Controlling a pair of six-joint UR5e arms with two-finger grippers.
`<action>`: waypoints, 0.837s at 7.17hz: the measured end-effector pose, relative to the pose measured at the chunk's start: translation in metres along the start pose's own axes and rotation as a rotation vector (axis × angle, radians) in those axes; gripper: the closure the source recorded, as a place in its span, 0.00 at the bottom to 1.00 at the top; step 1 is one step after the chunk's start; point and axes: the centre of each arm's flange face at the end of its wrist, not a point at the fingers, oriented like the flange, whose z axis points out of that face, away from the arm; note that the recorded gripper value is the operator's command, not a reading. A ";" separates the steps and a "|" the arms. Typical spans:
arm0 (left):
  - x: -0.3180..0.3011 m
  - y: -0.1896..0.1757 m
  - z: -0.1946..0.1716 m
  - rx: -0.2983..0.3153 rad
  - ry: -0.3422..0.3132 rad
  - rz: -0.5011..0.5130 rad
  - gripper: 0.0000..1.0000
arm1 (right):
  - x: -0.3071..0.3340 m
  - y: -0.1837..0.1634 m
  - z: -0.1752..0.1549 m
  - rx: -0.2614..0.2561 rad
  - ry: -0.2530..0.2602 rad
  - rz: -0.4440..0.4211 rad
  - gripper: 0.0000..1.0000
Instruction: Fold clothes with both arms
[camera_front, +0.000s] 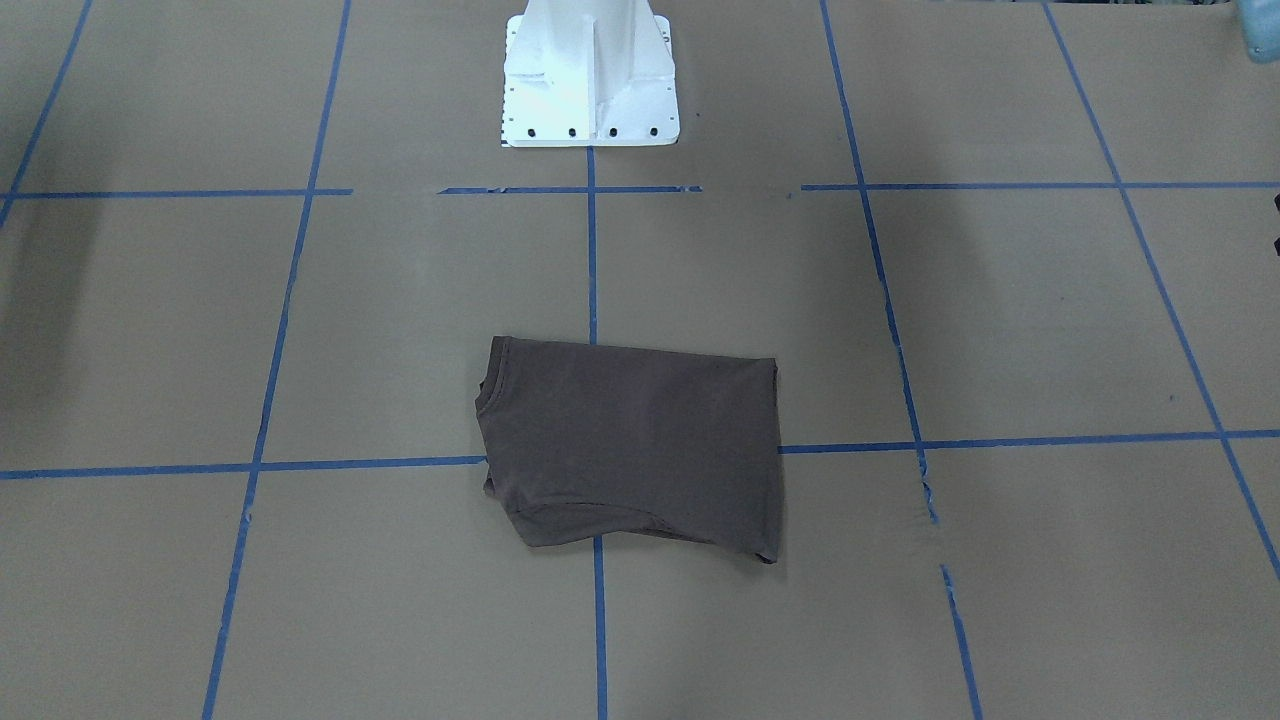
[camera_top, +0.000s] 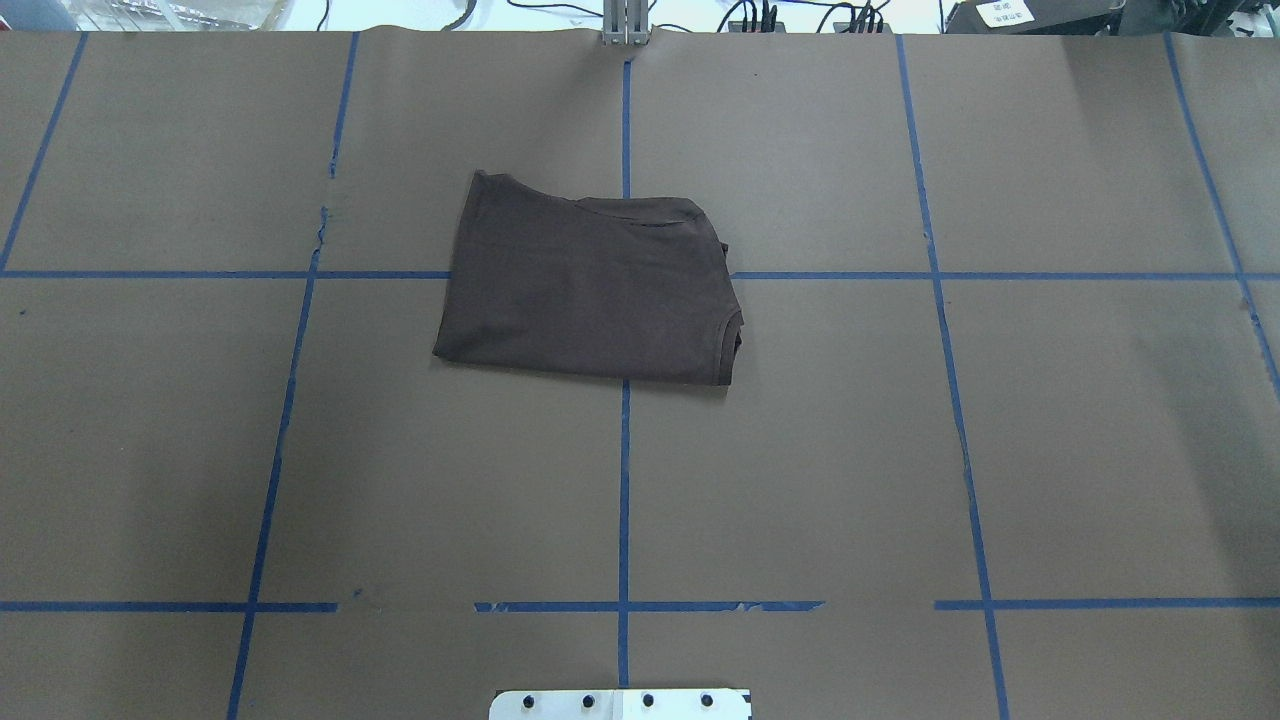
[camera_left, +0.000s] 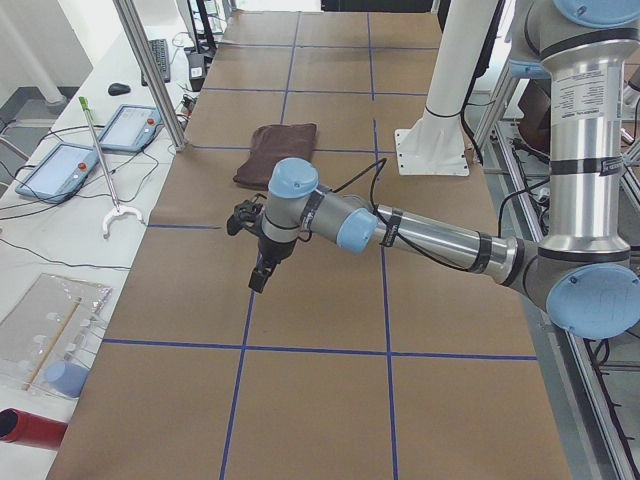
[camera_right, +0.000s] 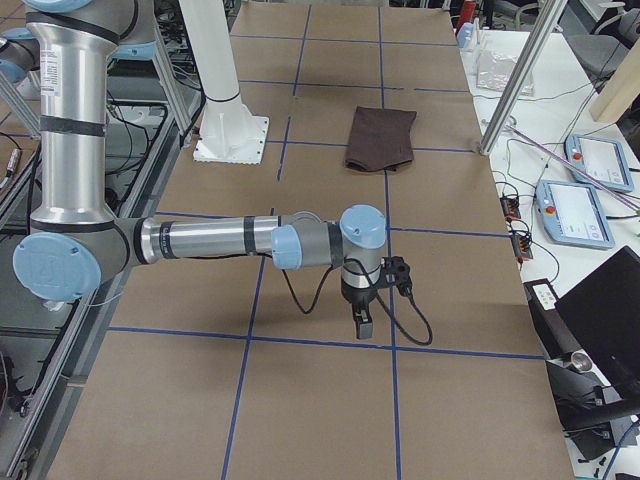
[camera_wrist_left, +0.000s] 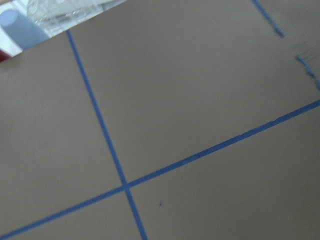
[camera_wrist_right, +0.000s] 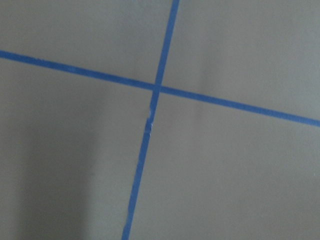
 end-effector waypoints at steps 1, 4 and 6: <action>-0.019 0.012 0.010 -0.075 0.007 -0.078 0.00 | 0.006 0.013 0.007 -0.020 -0.002 0.014 0.00; -0.054 0.062 0.035 -0.226 0.064 -0.215 0.00 | 0.021 0.038 0.019 -0.047 -0.003 0.068 0.00; -0.090 0.102 0.036 -0.232 0.098 -0.195 0.00 | 0.025 0.041 0.021 -0.050 -0.003 0.080 0.00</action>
